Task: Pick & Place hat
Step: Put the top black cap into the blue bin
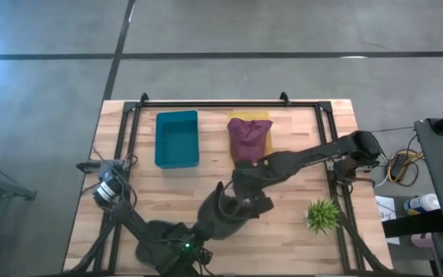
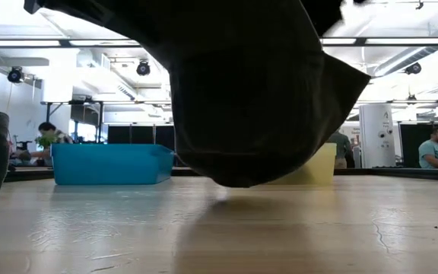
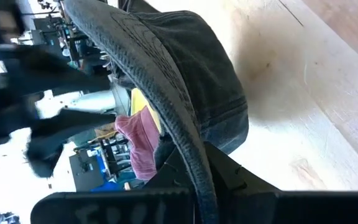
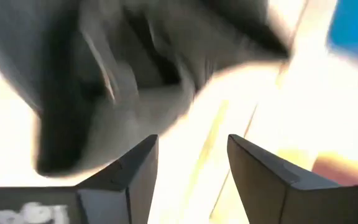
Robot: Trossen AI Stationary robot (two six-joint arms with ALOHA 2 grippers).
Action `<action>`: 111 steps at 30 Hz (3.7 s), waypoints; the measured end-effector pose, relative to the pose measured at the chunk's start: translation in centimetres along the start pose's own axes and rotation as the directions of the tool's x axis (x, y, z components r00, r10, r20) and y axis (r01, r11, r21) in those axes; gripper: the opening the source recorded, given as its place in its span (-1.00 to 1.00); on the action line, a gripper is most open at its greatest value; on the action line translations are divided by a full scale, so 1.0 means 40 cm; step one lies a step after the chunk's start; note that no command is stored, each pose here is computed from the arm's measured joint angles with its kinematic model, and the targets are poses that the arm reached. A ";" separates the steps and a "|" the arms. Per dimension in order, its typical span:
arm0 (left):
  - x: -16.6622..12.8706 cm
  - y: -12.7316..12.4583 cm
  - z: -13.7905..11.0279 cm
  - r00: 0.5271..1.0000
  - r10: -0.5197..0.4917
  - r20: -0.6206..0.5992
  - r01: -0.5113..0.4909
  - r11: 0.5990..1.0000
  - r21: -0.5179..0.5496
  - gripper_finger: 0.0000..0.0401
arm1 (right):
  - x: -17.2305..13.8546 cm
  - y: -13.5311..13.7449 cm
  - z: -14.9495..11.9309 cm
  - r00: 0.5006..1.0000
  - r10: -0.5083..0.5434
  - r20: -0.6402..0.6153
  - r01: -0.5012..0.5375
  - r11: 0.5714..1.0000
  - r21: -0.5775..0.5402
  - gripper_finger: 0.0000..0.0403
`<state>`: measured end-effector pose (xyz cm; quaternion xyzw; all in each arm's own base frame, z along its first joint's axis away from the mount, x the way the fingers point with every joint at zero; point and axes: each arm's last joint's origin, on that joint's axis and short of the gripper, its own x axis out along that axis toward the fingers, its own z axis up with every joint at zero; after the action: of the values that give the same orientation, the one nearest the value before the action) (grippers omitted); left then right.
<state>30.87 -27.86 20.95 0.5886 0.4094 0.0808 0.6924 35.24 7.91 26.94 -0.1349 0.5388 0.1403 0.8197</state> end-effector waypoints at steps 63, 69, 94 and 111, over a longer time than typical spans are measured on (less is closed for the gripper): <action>0.146 0.055 0.003 0.998 0.020 -0.057 -0.030 0.981 -0.192 -0.93 | 0.029 0.082 -0.042 0.986 0.154 0.063 -0.152 0.987 -0.044 0.40; 0.171 0.047 -0.009 0.995 0.045 -0.089 -0.061 0.981 -0.186 -0.93 | 0.002 0.079 -0.048 0.989 0.130 0.070 -0.125 0.989 -0.074 0.40; 0.195 0.051 -0.017 0.990 0.077 -0.116 -0.099 0.977 -0.190 -0.93 | -0.087 0.045 -0.057 0.975 -0.201 0.091 0.193 0.977 0.090 0.33; 0.200 0.047 -0.029 0.970 0.184 -0.160 -0.198 0.977 -0.073 -0.93 | -0.076 0.129 -0.086 0.996 -0.023 0.088 -0.006 0.951 0.308 0.38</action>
<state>36.02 -21.69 18.85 0.5862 0.3986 0.2101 0.6733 29.25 11.13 28.08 -0.0015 0.5158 0.0570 0.8548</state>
